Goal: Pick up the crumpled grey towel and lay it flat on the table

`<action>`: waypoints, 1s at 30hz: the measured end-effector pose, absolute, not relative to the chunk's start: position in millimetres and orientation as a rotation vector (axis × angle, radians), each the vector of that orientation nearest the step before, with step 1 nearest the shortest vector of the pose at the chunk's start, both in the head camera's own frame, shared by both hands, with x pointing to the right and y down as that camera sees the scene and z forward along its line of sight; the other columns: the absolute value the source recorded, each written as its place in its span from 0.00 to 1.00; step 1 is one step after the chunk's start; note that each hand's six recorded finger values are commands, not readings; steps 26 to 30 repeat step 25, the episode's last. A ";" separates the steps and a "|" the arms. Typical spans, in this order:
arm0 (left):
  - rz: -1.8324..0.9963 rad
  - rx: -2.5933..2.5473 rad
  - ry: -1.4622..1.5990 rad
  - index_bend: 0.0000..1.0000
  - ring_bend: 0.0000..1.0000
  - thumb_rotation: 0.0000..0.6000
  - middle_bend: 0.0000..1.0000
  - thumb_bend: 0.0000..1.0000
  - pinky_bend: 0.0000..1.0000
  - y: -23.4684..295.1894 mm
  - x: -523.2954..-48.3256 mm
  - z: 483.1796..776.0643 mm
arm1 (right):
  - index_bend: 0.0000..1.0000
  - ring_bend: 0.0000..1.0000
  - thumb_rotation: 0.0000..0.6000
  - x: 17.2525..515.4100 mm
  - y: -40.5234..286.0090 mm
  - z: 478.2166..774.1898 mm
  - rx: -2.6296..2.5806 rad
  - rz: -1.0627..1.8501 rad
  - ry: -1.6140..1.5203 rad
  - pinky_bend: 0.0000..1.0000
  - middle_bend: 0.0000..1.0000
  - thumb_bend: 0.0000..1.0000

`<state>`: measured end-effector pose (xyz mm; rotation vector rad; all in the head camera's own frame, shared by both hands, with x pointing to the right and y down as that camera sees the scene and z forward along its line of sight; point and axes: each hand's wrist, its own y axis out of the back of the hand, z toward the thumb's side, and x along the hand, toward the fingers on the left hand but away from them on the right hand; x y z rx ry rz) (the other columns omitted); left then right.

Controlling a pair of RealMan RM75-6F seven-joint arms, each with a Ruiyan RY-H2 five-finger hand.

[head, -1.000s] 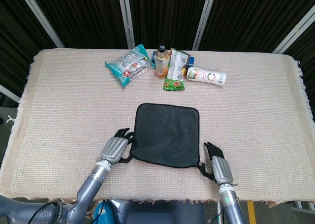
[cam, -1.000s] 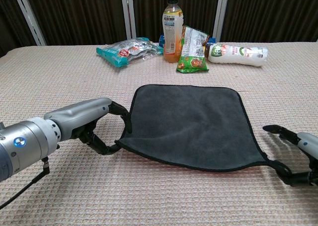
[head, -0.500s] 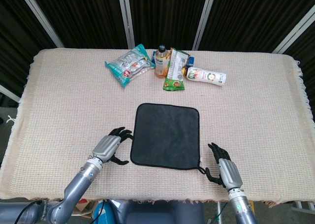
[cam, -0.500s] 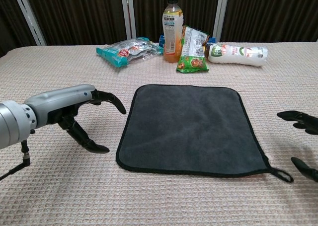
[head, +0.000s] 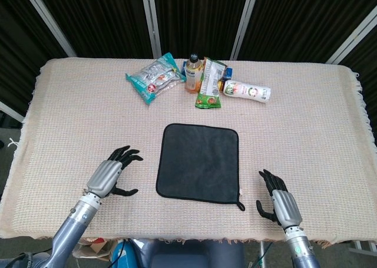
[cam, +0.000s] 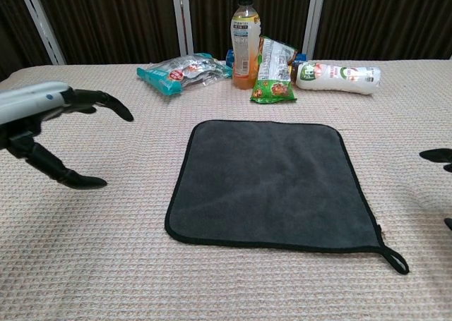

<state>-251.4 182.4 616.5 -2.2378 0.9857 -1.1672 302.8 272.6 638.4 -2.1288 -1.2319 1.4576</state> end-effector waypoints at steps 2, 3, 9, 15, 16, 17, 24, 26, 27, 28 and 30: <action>-1.157 -2.162 0.999 0.17 0.00 1.00 0.10 0.13 0.01 184.0 -265.3 608.0 | 0.00 0.00 1.00 306.8 268.9 636.2 -2.090 1.444 -1.223 0.00 0.00 0.48; -1.156 -2.123 1.003 0.16 0.00 1.00 0.09 0.13 0.01 185.3 -272.3 604.4 | 0.00 0.00 1.00 309.4 266.8 635.1 -2.068 1.439 -1.221 0.00 0.00 0.48; -1.245 -1.850 1.039 0.13 0.00 1.00 0.05 0.12 0.00 209.6 -337.8 585.5 | 0.00 0.00 1.00 331.3 250.4 623.3 -1.938 1.425 -1.250 0.00 0.00 0.48; -1.324 -1.712 1.075 0.11 0.00 1.00 0.04 0.12 0.00 226.5 -387.9 569.3 | 0.00 0.00 1.00 355.2 243.9 612.7 -1.823 1.449 -1.198 0.00 0.00 0.48; -1.333 -1.700 1.085 0.11 0.00 1.00 0.04 0.12 0.00 228.1 -393.2 566.7 | 0.00 0.00 1.00 360.1 243.6 611.9 -1.797 1.456 -1.187 0.00 0.00 0.48; -1.348 -1.677 1.089 0.10 0.00 1.00 0.04 0.12 0.00 230.4 -401.4 563.3 | 0.00 0.00 1.00 367.2 243.5 610.9 -1.764 1.468 -1.174 0.00 0.00 0.48; -1.420 -1.586 1.112 0.10 0.00 1.00 0.04 0.11 0.00 242.0 -437.7 555.2 | 0.00 0.00 1.00 393.7 242.7 595.7 -1.664 1.475 -1.229 0.00 0.00 0.48; -1.426 -1.568 1.112 0.10 0.00 1.00 0.04 0.11 0.00 242.0 -442.1 554.0 | 0.00 0.00 1.00 395.5 241.8 592.2 -1.651 1.466 -1.240 0.00 0.00 0.48; -1.426 -1.568 1.112 0.10 0.00 1.00 0.04 0.11 0.00 242.0 -442.1 554.0 | 0.00 0.00 1.00 395.5 241.8 592.2 -1.651 1.466 -1.240 0.00 0.00 0.48; -1.426 -1.568 1.112 0.10 0.00 1.00 0.04 0.11 0.00 242.0 -442.1 554.0 | 0.00 0.00 1.00 395.5 241.8 592.2 -1.651 1.466 -1.240 0.00 0.00 0.48; -1.426 -1.568 1.112 0.10 0.00 1.00 0.04 0.11 0.00 242.0 -442.1 554.0 | 0.00 0.00 1.00 395.5 241.8 592.2 -1.651 1.466 -1.240 0.00 0.00 0.48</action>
